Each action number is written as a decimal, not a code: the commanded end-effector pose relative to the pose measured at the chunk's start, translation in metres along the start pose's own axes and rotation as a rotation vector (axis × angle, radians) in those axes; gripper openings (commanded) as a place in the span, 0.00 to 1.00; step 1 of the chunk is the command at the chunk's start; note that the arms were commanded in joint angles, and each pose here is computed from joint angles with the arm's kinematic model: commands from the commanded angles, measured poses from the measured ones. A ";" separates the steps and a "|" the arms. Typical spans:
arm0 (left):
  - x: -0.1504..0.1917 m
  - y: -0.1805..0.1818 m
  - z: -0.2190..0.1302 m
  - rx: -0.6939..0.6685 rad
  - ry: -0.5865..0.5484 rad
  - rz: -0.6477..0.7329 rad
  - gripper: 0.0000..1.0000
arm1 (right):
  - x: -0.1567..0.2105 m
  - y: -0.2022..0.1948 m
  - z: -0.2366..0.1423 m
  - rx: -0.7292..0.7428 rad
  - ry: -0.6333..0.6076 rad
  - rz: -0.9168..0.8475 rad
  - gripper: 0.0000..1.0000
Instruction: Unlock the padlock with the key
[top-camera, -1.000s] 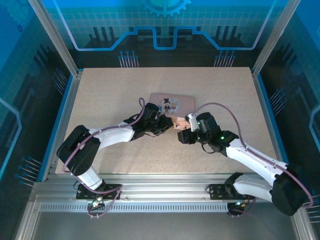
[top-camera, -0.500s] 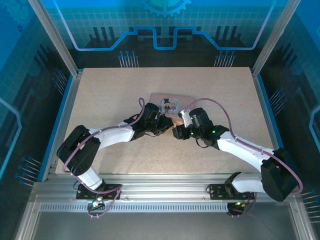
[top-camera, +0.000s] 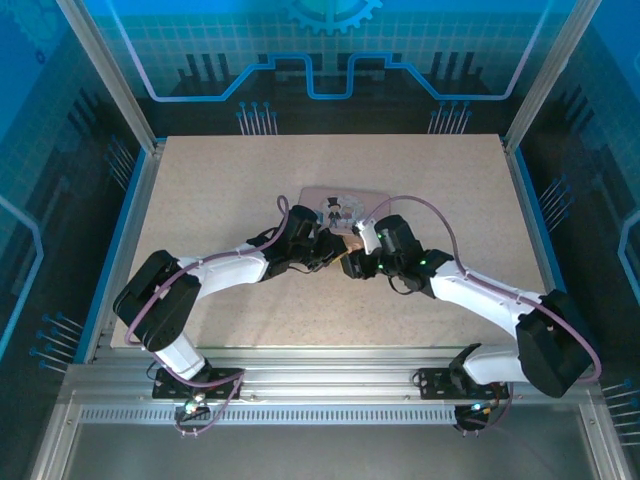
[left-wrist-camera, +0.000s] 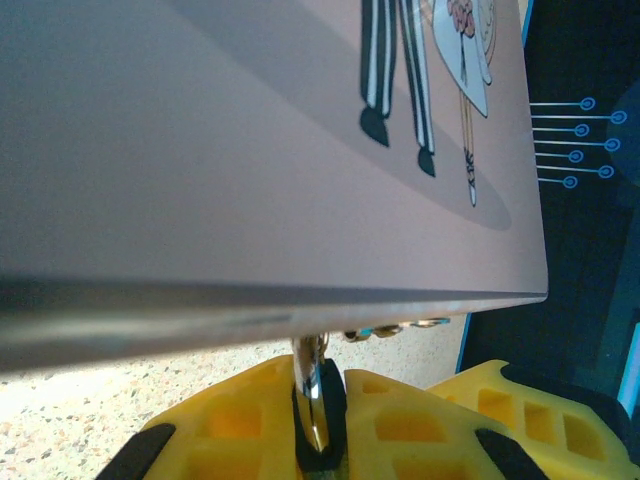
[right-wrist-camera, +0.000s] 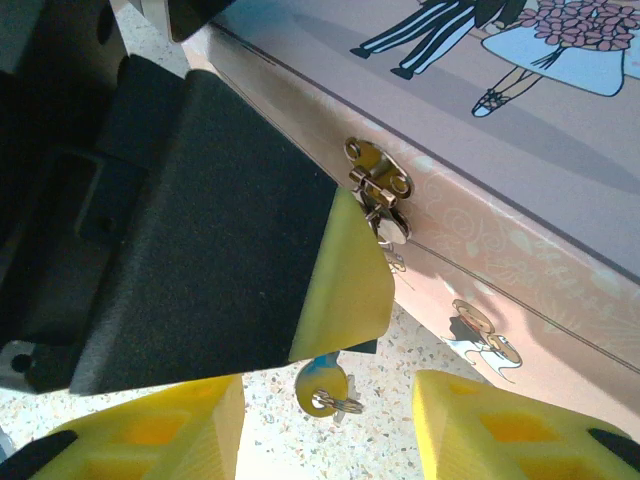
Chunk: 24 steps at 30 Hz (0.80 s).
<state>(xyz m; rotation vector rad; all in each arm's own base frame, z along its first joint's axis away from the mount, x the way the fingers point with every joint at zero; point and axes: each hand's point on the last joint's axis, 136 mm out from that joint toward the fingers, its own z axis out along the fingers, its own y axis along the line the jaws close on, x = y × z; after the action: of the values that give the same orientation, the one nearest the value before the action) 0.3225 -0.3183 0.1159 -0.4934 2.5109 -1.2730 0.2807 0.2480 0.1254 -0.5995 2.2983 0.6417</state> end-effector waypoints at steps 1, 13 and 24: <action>-0.011 -0.051 -0.017 0.146 -0.023 0.035 0.11 | -0.006 0.009 0.004 -0.024 -0.011 -0.038 0.49; -0.009 -0.049 -0.017 0.146 -0.018 0.034 0.11 | -0.015 0.011 0.009 -0.007 -0.019 -0.050 0.43; -0.008 -0.050 -0.017 0.155 -0.013 0.030 0.10 | -0.019 0.012 0.011 -0.004 -0.009 -0.065 0.41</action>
<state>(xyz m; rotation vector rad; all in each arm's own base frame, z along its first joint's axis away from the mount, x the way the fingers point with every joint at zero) 0.3248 -0.3180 0.1183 -0.4931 2.4997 -1.2858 0.2876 0.2583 0.1227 -0.6425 2.3052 0.6144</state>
